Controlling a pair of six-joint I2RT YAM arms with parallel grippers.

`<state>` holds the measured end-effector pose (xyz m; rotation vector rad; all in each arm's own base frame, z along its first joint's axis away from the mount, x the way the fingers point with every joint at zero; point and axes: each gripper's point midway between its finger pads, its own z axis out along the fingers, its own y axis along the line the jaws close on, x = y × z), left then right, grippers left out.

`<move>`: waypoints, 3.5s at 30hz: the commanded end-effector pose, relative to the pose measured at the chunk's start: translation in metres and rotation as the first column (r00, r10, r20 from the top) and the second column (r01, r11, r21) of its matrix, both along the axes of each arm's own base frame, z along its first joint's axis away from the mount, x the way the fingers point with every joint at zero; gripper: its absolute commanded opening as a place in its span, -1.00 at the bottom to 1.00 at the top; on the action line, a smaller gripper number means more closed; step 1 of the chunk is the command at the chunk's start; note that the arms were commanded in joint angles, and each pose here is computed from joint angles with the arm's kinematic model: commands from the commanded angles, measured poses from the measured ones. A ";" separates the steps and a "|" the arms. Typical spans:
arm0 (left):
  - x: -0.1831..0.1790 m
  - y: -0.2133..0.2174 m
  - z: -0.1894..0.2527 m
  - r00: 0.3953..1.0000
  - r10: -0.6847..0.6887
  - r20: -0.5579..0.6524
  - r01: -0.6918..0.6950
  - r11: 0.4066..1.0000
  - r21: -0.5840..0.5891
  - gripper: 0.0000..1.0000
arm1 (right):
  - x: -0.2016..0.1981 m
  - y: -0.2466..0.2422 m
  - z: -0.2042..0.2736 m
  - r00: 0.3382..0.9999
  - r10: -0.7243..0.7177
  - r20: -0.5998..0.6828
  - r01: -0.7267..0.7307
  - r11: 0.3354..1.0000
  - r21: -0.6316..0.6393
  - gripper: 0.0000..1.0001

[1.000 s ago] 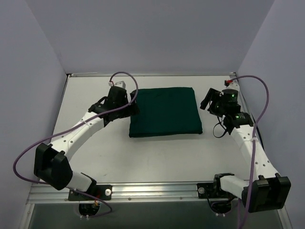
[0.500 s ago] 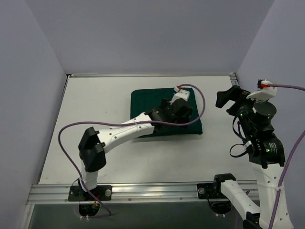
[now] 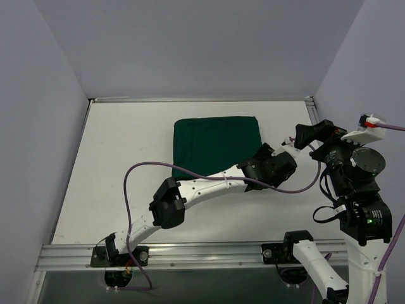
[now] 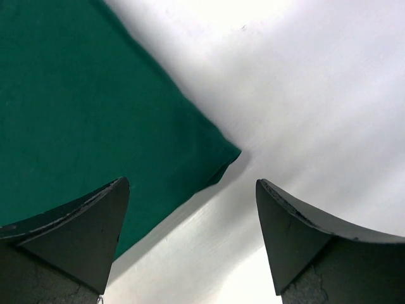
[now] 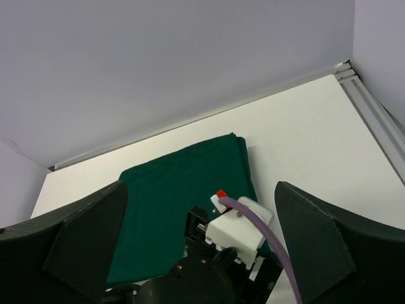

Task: Open and lay out the surgical kit
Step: Open the surgical kit at the center of the board.

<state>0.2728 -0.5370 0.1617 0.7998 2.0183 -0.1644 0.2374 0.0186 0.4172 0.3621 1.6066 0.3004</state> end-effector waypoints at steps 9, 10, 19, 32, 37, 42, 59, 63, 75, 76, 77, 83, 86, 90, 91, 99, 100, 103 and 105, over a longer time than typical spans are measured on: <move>0.016 -0.022 -0.013 0.990 -0.071 0.119 0.058 0.993 0.106 0.61 | -0.001 0.004 0.002 1.000 0.017 -0.012 -0.017 1.000 0.004 0.93; 0.018 -0.022 -0.015 0.989 -0.068 0.131 0.053 0.992 0.114 0.58 | 0.000 0.004 0.001 1.000 0.017 -0.013 -0.017 1.000 0.002 0.93; 0.026 -0.025 -0.022 0.979 -0.094 0.181 0.063 0.984 0.169 0.28 | 0.002 0.004 -0.001 1.000 0.019 -0.022 -0.020 1.000 -0.006 0.93; 0.025 -0.023 -0.007 0.980 -0.085 0.179 0.061 0.989 0.136 -0.84 | 0.003 0.003 -0.003 0.999 0.018 -0.027 -0.019 1.000 -0.014 0.91; 0.033 -0.016 0.008 0.982 -0.058 0.179 0.040 0.994 0.100 -0.95 | 0.002 0.003 -0.003 0.999 0.019 -0.026 -0.019 1.000 -0.017 0.89; 0.049 0.003 0.024 0.987 0.011 0.162 -0.021 0.998 0.059 -0.95 | 0.000 0.003 0.004 1.000 0.019 -0.011 -0.019 1.000 -0.019 0.89; 0.166 0.188 0.080 0.912 0.365 0.190 -0.379 0.925 0.042 -0.95 | 0.000 0.002 0.011 1.000 0.023 0.004 -0.023 0.998 -0.053 0.88; 0.204 0.301 0.093 0.815 0.520 0.256 -0.552 0.831 0.069 -0.95 | 0.004 0.003 0.001 0.999 0.031 -0.016 -0.031 0.998 -0.057 0.88; 0.176 0.636 0.069 0.304 0.890 0.340 -0.953 0.280 0.119 -0.95 | 0.028 0.036 -0.060 0.964 0.194 -0.184 -0.208 0.977 -0.057 0.85; 0.173 0.647 0.061 0.286 0.897 0.338 -0.958 0.255 0.133 -0.95 | 0.029 0.038 -0.064 0.958 0.205 -0.199 -0.221 0.973 -0.062 0.85; 0.169 0.661 0.054 0.252 0.909 0.333 -0.967 0.218 0.135 -0.95 | 0.030 0.041 -0.070 0.951 0.220 -0.217 -0.238 0.969 -0.062 0.84; 0.141 0.694 -0.006 0.170 0.940 0.297 -0.967 0.101 0.235 -0.95 | 0.037 0.056 -0.098 0.904 0.298 -0.307 -0.328 0.943 -0.050 0.83; 0.125 0.703 -0.023 0.119 0.958 0.261 -0.970 0.057 0.235 -0.95 | 0.037 0.060 -0.109 0.885 0.320 -0.338 -0.354 0.934 -0.043 0.83; 0.112 0.711 -0.044 0.081 0.976 0.204 -0.967 0.028 0.254 -0.95 | 0.036 0.067 -0.123 0.858 0.352 -0.373 -0.388 0.921 -0.024 0.82; 0.109 0.712 -0.050 0.078 0.978 0.195 -0.963 0.023 0.269 -0.95 | 0.036 0.069 -0.127 0.852 0.360 -0.381 -0.395 0.918 -0.017 0.83; 0.105 0.716 -0.037 -0.013 0.992 0.126 -0.977 -0.039 0.210 -0.39 | 0.039 0.083 -0.142 0.824 0.385 -0.415 -0.425 0.905 -0.004 0.82; 0.102 0.714 -0.031 -0.012 0.995 0.099 -0.978 -0.033 0.205 0.04 | 0.038 0.090 -0.144 0.816 0.398 -0.419 -0.438 0.899 0.001 0.82; 0.109 0.701 -0.010 0.034 0.999 0.003 -0.989 0.033 0.143 0.61 | 0.045 0.104 -0.149 0.810 0.398 -0.430 -0.443 0.896 -0.005 0.81; 0.110 0.692 0.004 0.052 0.997 -0.049 -0.993 0.057 0.100 0.93 | 0.047 0.127 -0.152 0.790 0.429 -0.438 -0.486 0.874 -0.020 0.80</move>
